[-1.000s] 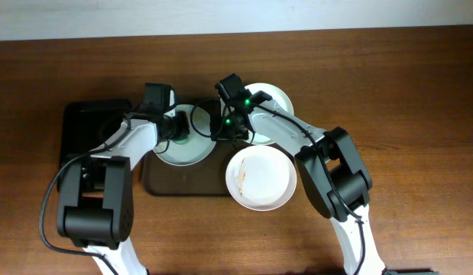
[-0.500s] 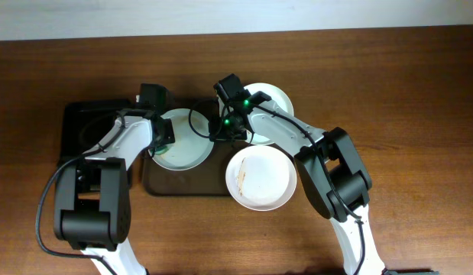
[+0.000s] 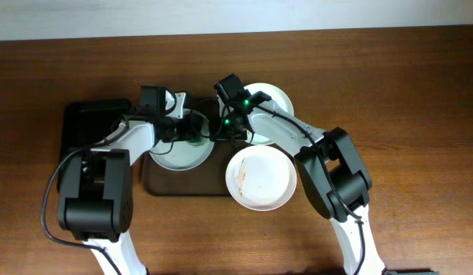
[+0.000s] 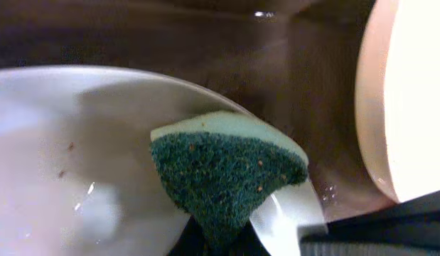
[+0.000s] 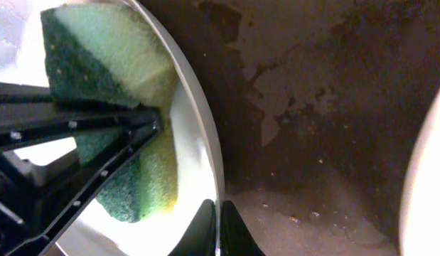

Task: Clean dirty plates on tray and stack at the side
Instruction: 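Scrub the plate surface with the sponge in circles, left gripper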

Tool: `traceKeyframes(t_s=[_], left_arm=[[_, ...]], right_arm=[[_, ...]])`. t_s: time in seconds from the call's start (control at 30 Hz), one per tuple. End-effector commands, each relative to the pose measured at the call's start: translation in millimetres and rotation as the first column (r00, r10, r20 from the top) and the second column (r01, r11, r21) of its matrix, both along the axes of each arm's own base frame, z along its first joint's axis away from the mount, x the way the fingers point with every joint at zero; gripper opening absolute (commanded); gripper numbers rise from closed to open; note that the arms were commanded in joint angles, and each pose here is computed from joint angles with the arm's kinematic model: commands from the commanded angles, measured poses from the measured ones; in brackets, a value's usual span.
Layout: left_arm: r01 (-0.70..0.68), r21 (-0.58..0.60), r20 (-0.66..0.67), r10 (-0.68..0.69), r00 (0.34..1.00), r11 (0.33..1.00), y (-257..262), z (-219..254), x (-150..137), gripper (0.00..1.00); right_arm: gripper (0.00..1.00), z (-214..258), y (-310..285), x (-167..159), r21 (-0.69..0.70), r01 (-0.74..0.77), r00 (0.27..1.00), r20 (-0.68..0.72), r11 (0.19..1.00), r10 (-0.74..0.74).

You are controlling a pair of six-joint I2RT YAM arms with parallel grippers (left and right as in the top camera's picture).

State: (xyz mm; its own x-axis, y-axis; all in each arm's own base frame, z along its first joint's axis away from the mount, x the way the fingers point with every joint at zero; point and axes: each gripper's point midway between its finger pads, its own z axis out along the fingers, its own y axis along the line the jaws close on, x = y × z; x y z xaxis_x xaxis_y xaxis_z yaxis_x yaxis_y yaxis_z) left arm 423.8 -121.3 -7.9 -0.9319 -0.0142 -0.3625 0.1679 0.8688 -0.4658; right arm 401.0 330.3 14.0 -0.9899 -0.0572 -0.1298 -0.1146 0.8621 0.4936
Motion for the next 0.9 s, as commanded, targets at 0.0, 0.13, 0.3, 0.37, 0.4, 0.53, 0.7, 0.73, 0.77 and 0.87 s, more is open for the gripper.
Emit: traceKeyframes(t_s=[0.0,0.13,0.3,0.37,0.4,0.53,0.7,0.73,0.77,0.87], left_arm=[[-0.012,0.271,-0.214,0.073,0.974,0.962,42.7,-102.9,-61.6,0.01],[-0.137,0.522,-0.313,0.339,0.887,0.842,91.0,-110.6,-98.4,0.01],[-0.028,0.557,-0.477,0.347,0.808,0.830,96.3,-105.3,-147.4,0.00],[0.009,0.564,-0.525,0.350,0.776,0.826,98.2,-101.5,-162.6,0.01],[0.022,0.577,-0.532,0.356,0.768,0.816,101.3,-100.2,-166.7,0.00],[0.009,0.775,-0.395,0.474,0.787,0.632,145.9,-91.7,-162.0,0.00],[-0.183,0.827,-0.201,0.584,0.786,0.531,160.4,-91.9,-134.7,0.01],[-0.229,0.813,-0.160,0.583,0.797,0.536,159.1,-94.1,-122.0,0.01],[-0.291,0.788,-0.102,0.581,0.807,0.543,156.9,-96.0,-104.0,0.00],[-0.383,0.710,0.002,0.542,0.840,0.591,144.9,-96.6,-63.8,0.00]], right_arm=[[0.04,-14.1,-9.8,-1.6,-0.042,0.003,1.000,-0.015,0.999,-0.004],[0.04,-14.1,-9.7,-1.6,-0.042,0.003,1.000,-0.015,0.999,-0.004],[0.04,-14.0,-9.7,-1.6,-0.041,0.003,1.000,-0.015,0.999,-0.004],[0.04,-14.1,-9.8,-1.8,-0.042,0.003,1.000,-0.016,0.999,-0.004],[0.04,-14.1,-9.8,-1.8,-0.042,0.003,1.000,-0.016,0.999,-0.004],[0.04,-14.1,-9.7,-1.7,-0.041,0.003,1.000,-0.015,0.999,-0.004],[0.04,-14.1,-9.7,-1.7,-0.041,0.003,1.000,-0.015,0.999,-0.004],[0.04,-14.1,-9.8,-1.7,-0.042,0.003,1.000,-0.015,0.999,-0.004],[0.04,-14.1,-9.8,-1.7,-0.042,0.003,1.000,-0.015,0.999,-0.004],[0.04,-14.1,-9.8,-1.7,-0.042,0.003,1.000,-0.015,0.999,-0.004]])
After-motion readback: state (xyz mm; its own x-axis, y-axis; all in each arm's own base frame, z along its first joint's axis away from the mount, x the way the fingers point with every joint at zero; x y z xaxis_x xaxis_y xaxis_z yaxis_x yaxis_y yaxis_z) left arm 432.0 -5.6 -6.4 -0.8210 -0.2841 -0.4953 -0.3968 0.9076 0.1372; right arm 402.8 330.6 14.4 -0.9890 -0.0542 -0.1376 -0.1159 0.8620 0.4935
